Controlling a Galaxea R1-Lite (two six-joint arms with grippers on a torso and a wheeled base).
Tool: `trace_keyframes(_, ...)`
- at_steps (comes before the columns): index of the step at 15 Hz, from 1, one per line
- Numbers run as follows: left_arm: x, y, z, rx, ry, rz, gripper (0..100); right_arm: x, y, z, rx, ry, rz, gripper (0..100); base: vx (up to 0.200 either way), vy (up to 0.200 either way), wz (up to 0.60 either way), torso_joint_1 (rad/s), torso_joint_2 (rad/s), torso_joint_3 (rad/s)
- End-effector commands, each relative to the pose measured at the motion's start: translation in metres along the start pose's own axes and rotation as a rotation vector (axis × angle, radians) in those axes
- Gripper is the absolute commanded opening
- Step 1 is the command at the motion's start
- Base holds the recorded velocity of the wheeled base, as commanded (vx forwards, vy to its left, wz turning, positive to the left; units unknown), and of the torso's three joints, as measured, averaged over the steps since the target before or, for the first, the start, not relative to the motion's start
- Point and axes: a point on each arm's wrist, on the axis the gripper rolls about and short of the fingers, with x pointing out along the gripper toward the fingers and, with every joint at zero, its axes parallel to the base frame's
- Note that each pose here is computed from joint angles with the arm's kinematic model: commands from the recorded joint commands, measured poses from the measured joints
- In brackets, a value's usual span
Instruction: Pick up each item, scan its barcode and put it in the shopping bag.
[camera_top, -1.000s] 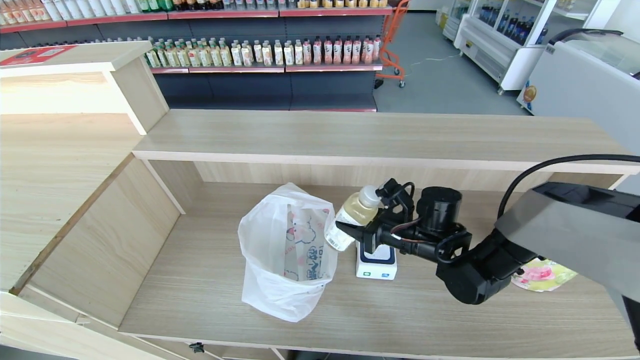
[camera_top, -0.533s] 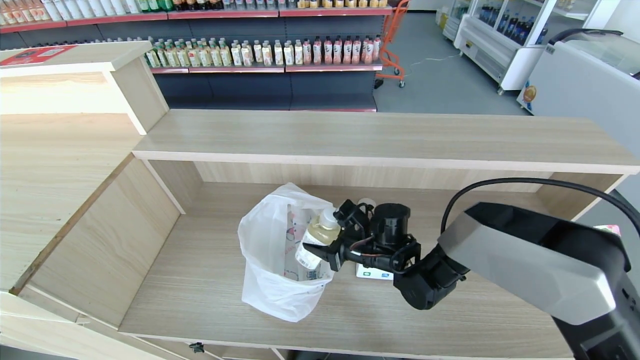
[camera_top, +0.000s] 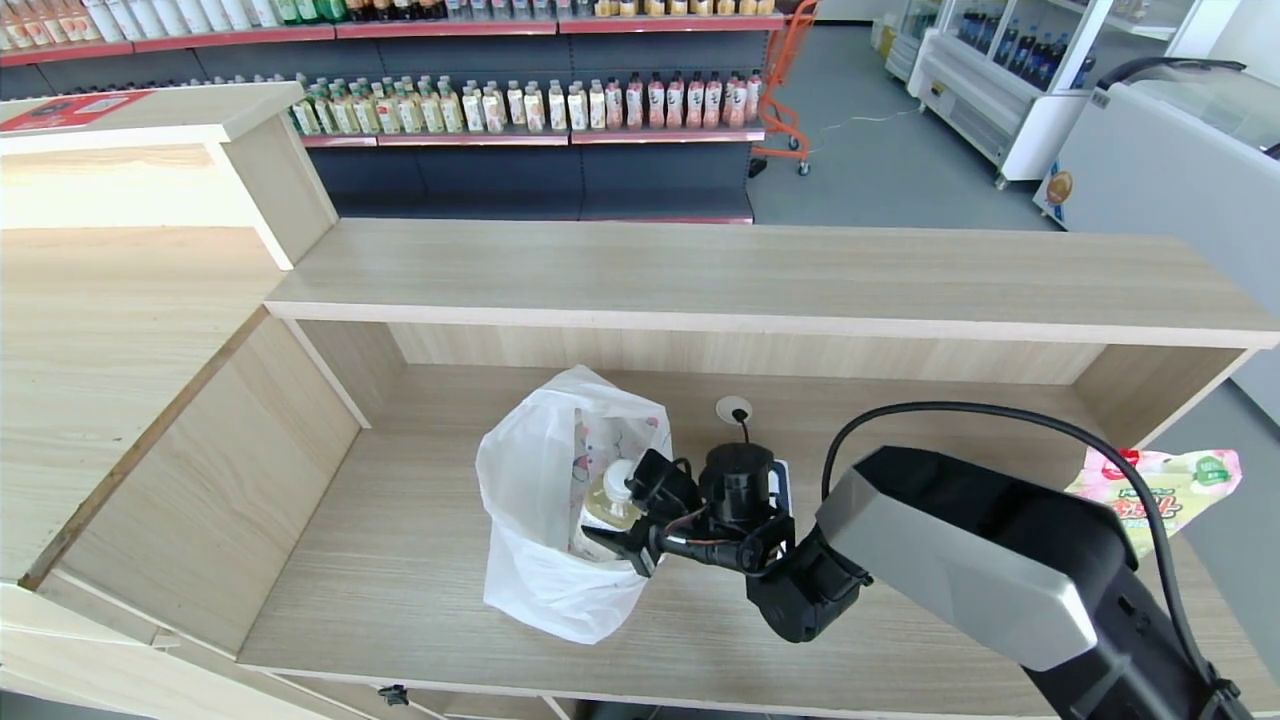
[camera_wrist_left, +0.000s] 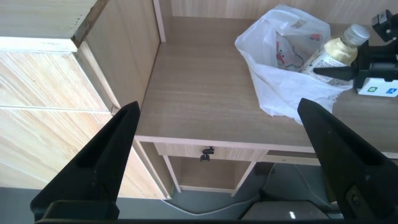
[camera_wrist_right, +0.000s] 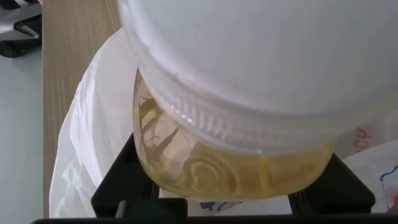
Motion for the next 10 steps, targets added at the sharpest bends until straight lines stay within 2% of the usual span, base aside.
trace_keyframes(1, 0.000, 0.000, 0.000, 0.000, 0.000, 0.000, 100, 0.002, 0.003, -0.008, 0.008, 0.013, 0.009, 100, 0.000, 0.000, 0.00, 0.000, 0.00, 0.000)
trace_keyframes(4, 0.000, 0.000, 0.000, 0.000, 0.000, 0.000, 100, 0.001, 0.001, -0.002, 0.032, -0.001, 0.009, 100, 0.000, 0.000, 0.00, 0.000, 0.00, 0.000)
trace_keyframes(7, 0.000, 0.000, 0.000, 0.000, 0.000, 0.000, 100, -0.018, -0.005, 0.042, 0.272, -0.046, -0.005, 100, 0.000, 0.000, 0.00, 0.000, 0.00, 0.000)
trace_keyframes(10, 0.000, 0.000, 0.000, 0.000, 0.000, 0.000, 100, -0.043, -0.006, 0.078, 0.427, -0.079, -0.006, 100, 0.000, 0.000, 0.00, 0.000, 0.00, 0.000)
